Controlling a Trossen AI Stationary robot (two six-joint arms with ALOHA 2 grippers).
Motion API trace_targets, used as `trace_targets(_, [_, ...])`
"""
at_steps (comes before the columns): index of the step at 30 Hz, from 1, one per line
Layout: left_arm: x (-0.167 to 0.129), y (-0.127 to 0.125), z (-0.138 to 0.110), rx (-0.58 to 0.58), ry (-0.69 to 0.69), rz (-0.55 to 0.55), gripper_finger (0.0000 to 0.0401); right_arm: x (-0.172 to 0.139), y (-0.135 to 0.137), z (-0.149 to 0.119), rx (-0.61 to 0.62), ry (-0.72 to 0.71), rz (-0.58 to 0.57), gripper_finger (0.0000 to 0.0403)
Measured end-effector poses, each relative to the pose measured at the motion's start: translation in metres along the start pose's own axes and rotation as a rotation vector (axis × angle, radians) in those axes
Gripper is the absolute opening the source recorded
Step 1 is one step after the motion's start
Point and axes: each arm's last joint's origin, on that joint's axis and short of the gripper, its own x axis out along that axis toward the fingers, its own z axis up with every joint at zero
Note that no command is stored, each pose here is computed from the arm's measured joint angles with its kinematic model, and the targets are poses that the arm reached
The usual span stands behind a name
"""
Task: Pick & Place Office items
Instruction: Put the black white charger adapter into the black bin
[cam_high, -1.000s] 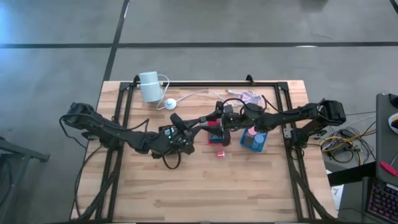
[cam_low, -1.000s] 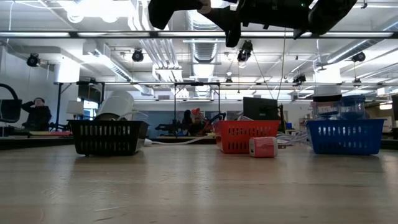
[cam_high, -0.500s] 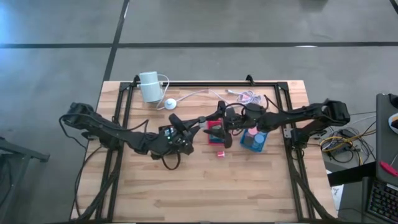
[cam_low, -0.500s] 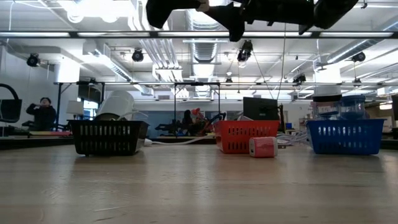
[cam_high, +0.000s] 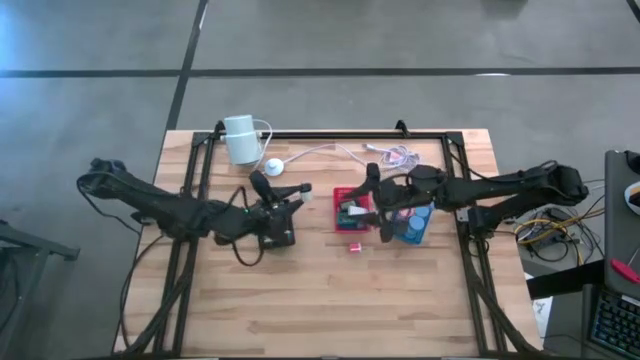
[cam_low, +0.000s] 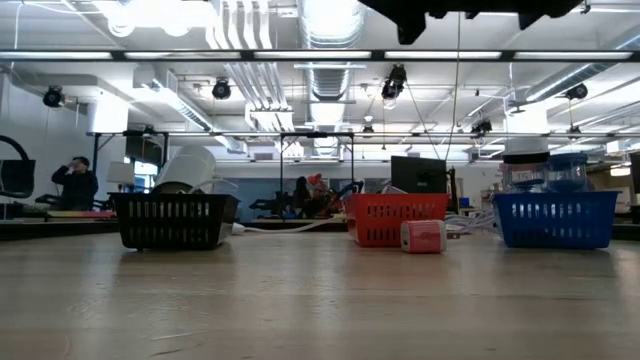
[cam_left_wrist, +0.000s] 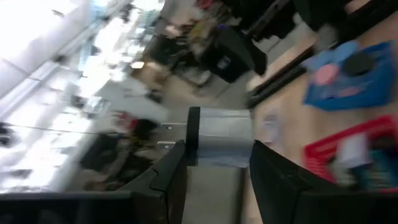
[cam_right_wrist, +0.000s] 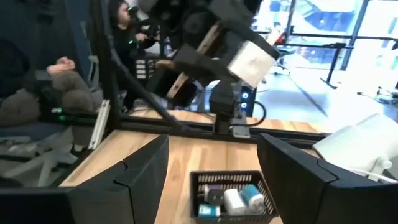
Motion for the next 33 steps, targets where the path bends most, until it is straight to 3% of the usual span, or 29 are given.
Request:
trace_targets(5, [-0.020,0.018,-0.013,-0.146,-0.055,-0.159,0.0146,-0.020,0.003,-0.003,-0.051,0.000,-0.014,0.0229])
trace_targets(9, [-0.034,0.025,-0.027,-0.230,-0.084,-0.234,0.0146,-0.038,0.004,-0.014,-0.091,0.006,-0.101,0.0223])
trace_targets(18, [-0.056,0.008,-0.070,-0.388,-0.160,-0.350,0.0147,-0.080,0.008,-0.047,-0.108,0.013,-0.204,0.0200])
trace_targets(33, [-0.088,-0.028,-0.147,-0.681,-0.265,-0.434,0.0146,-0.128,0.015,-0.092,-0.064,-0.048,-0.223,0.0058])
